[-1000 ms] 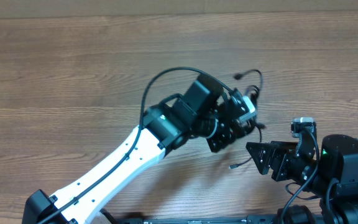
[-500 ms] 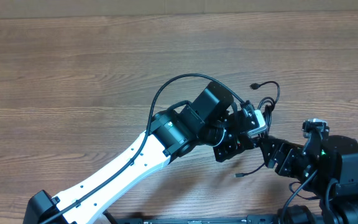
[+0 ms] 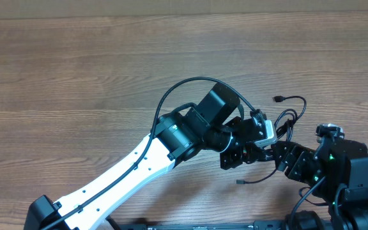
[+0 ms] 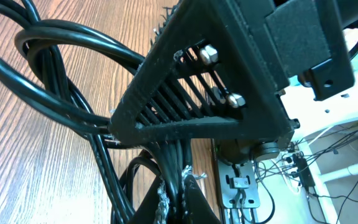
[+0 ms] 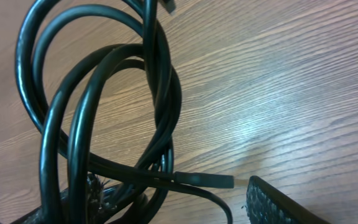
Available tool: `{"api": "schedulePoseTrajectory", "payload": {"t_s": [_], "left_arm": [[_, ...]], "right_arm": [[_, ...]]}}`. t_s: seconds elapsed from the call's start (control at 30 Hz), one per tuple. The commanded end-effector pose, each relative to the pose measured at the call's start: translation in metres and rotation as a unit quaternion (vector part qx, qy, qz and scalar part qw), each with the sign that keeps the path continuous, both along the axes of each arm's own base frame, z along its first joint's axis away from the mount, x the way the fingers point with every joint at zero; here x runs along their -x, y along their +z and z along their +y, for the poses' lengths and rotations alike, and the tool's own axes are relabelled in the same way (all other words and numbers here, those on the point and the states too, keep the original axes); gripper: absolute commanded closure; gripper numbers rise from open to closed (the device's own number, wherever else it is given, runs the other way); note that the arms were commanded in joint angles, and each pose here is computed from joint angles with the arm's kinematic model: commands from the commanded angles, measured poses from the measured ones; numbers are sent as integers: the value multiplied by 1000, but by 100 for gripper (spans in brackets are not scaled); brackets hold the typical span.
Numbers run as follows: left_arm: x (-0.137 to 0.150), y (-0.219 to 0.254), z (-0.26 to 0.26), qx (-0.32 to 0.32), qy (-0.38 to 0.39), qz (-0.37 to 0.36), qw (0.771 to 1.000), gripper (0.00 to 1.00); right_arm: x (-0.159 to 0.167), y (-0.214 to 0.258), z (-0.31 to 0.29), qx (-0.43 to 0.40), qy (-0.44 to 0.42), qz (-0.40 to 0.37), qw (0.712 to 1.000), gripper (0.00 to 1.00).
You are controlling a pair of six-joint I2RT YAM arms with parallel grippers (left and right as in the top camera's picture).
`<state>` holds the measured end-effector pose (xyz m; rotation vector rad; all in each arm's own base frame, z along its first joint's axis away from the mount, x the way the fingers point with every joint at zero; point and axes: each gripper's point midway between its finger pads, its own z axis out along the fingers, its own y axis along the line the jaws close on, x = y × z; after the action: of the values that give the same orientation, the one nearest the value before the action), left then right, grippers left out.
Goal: Untangle cables
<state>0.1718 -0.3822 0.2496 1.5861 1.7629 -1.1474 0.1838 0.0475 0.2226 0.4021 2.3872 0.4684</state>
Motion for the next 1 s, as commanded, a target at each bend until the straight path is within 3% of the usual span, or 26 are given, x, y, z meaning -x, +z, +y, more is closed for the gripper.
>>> {"api": "schedulePoseTrajectory", "payload": {"t_s": [0.0,0.4,0.7,0.97], "left_arm": [[1,25,-3,37,-18,-30,999,96],[-4,46,-5,72,-10,-57,996,96],[-18,71,15,95,17,-78,992,96],[-13,96,30,125,15,-94,988,96]], "right_arm": [[0,4,-13,25,-29,-7,999,28],[4,-2,-27,41,-69,9,997,30],[5,-2,-30,44,-77,11,996,36],[5,-2,-30,44,-78,12,996,36]]}}
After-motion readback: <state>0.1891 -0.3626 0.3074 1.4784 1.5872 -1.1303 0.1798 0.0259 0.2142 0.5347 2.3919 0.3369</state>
